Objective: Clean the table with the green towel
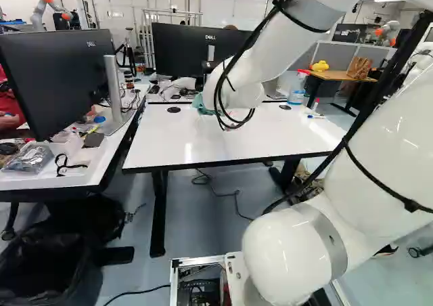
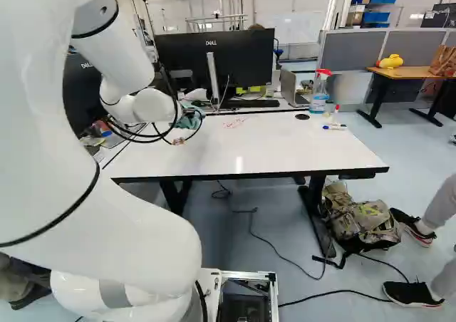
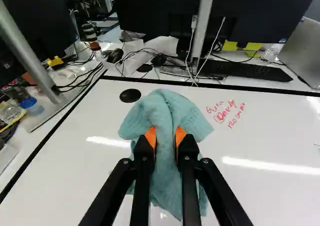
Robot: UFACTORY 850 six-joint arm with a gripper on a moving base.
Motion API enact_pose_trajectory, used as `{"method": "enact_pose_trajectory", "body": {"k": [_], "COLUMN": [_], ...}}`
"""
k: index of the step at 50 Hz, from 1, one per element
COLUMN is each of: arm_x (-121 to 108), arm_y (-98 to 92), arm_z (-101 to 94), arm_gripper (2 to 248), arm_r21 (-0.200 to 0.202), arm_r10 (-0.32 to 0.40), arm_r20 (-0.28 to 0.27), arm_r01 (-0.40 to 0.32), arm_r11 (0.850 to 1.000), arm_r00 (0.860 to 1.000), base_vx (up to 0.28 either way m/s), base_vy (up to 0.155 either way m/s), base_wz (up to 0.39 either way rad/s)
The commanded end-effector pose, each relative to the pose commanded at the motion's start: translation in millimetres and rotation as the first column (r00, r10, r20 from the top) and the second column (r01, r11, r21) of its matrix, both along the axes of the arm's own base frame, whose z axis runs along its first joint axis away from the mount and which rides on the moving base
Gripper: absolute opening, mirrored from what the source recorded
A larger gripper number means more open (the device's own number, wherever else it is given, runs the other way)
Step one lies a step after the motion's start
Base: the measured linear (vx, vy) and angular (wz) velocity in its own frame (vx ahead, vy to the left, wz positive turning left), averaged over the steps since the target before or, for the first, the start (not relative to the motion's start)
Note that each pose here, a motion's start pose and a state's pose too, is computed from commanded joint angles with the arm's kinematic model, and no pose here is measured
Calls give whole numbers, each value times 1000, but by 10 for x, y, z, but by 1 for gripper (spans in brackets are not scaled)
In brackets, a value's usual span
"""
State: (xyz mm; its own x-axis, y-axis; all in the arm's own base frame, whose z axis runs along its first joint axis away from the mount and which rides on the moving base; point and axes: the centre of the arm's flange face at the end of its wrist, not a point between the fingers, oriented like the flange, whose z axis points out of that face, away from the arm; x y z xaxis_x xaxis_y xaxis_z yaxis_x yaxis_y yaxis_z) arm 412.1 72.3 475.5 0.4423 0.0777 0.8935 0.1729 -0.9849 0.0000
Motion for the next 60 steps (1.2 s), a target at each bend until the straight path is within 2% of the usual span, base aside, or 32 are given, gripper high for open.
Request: {"method": "enact_pose_trajectory", "body": {"k": [34,60], "arm_x": [423,884], "arm_y": [-467,-731], "arm_z": [12,12], "arm_gripper": [61,61], "arm_r21": [-1,0], "arm_r10": [-117,-174], "arm_r20": [-3,0], "arm_r01": [117,174], "arm_r11": [993,985], "arm_r00": [993,985], "base_vx": [0,0], "base_vy": [0,0], "base_wz": [0,0]}}
